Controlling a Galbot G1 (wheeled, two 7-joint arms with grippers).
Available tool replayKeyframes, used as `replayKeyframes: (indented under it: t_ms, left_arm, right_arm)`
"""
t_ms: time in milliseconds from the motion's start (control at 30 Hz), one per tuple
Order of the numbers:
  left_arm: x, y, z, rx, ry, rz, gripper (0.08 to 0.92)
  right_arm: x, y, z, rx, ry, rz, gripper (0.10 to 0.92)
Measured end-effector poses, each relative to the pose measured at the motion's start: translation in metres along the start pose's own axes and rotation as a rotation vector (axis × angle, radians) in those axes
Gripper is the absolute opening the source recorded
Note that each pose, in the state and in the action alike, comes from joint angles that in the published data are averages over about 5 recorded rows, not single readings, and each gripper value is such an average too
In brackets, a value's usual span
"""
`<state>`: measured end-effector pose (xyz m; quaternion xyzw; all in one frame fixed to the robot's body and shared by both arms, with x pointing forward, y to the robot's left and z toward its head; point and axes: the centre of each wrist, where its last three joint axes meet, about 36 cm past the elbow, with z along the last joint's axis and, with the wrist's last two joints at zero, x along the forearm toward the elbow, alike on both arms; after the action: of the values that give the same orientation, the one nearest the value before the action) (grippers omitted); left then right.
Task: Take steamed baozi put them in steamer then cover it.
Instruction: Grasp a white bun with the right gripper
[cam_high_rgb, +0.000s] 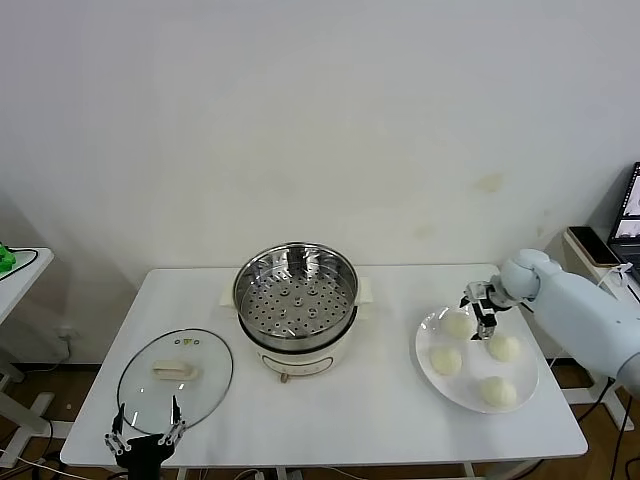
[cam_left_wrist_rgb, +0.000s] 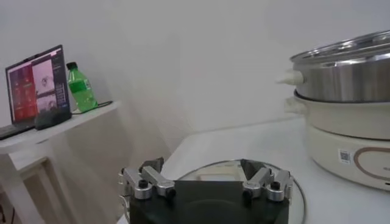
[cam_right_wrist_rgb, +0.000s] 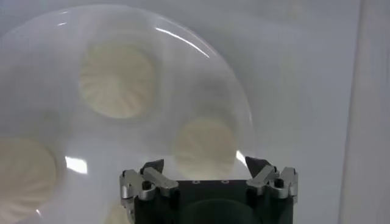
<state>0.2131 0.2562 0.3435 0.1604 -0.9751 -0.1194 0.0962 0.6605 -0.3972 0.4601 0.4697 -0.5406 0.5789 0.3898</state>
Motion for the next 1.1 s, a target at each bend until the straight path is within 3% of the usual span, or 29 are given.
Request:
replayKeyframes:
  t_ms: [467, 1100]
  left_arm:
    - [0.001, -0.001, -0.003, 0.006, -0.004, -0.003, 0.823]
    - [0.005, -0.003, -0.006, 0.012, -0.007, -0.003, 0.823]
  right_arm:
    - [-0.002, 0.002, 0.002, 0.001, 0.000, -0.003, 0.590]
    - [0.008, 0.010, 0.011, -0.006, -0.022, 0.027, 0.503]
